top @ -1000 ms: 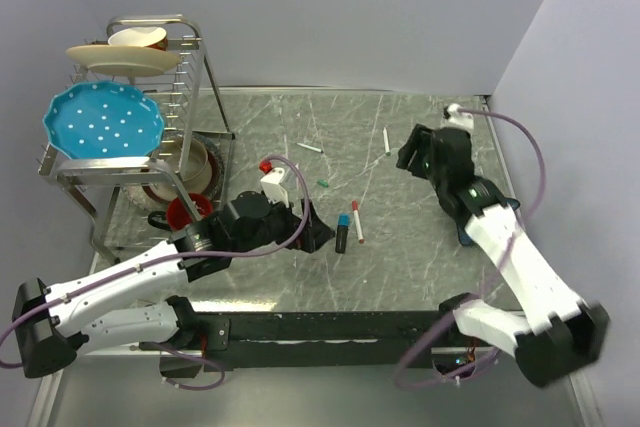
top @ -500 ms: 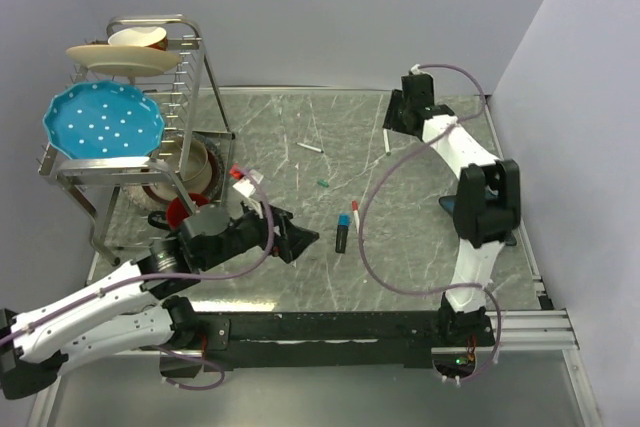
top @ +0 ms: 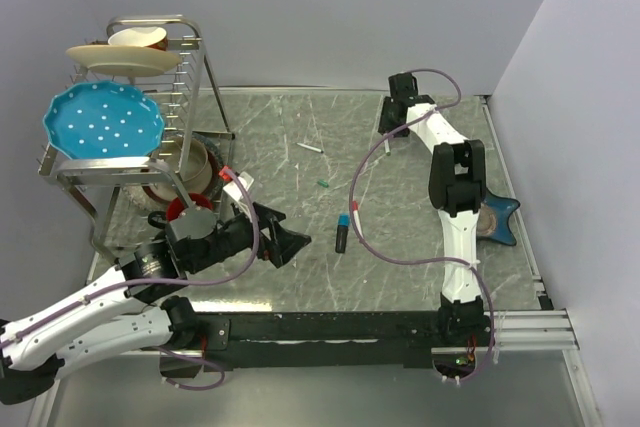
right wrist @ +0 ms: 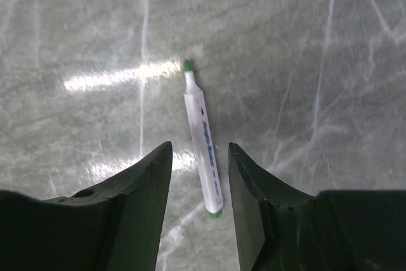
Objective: Insert the pens into the pen caps
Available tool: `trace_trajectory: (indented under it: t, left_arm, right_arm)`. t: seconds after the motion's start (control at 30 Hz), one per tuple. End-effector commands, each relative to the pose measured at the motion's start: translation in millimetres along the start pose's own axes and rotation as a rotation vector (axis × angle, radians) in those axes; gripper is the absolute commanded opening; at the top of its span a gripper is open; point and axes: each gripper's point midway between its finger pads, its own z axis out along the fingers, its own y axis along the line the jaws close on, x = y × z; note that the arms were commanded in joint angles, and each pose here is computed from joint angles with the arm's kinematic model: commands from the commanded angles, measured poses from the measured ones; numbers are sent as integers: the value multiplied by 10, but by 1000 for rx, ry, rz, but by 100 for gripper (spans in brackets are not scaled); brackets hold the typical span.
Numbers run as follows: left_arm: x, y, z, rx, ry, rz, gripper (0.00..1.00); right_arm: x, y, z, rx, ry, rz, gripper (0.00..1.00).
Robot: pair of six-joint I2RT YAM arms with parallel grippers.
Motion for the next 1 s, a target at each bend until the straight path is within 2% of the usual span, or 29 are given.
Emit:
trace_trajectory:
  t: [0.0, 0.27, 0.63, 0.97]
  left_arm:
    - [-194, -244, -113, 118, -48, 49, 99]
    - [-324, -287, -266, 152, -132, 70, 99]
    - [-344, -335, -321, 186, -153, 88, 99]
    - [-376, -322, -361, 179, -172, 80, 99]
  right_arm:
    - [-87, -65, -135, 25, 15, 0, 47]
    - [66, -57, -85, 20, 75, -5, 46]
    - [239, -49, -33, 43, 130, -24, 41]
    - [405, -3, -26, 36, 178, -49, 29]
